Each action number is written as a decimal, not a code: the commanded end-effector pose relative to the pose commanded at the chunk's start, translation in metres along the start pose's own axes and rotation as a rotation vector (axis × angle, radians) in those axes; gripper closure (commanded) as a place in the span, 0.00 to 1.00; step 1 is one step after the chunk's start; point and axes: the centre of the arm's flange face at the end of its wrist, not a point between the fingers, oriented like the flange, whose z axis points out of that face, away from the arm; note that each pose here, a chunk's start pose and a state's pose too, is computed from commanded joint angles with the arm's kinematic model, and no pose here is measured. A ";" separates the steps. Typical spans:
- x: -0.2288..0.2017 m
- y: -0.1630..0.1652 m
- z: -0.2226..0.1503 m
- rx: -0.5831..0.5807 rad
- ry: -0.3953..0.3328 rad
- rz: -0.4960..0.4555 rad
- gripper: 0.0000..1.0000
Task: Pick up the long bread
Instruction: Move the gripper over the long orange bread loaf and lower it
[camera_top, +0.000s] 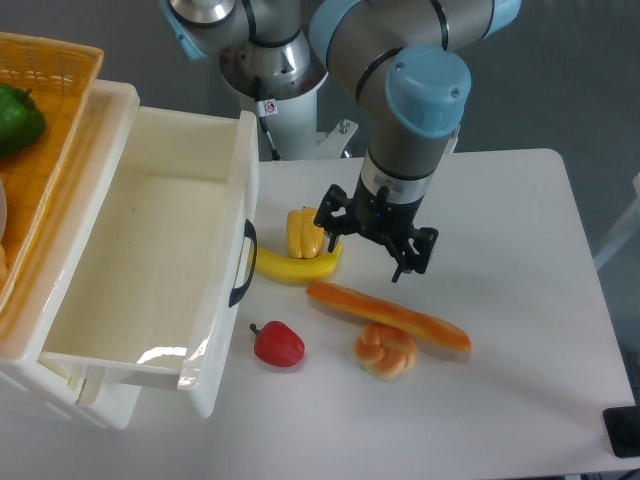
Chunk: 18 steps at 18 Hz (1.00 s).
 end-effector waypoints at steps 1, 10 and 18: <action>-0.001 0.000 0.001 0.001 -0.001 0.017 0.00; -0.006 -0.016 0.023 -0.012 -0.078 0.120 0.00; -0.024 -0.010 0.039 0.005 -0.093 0.104 0.00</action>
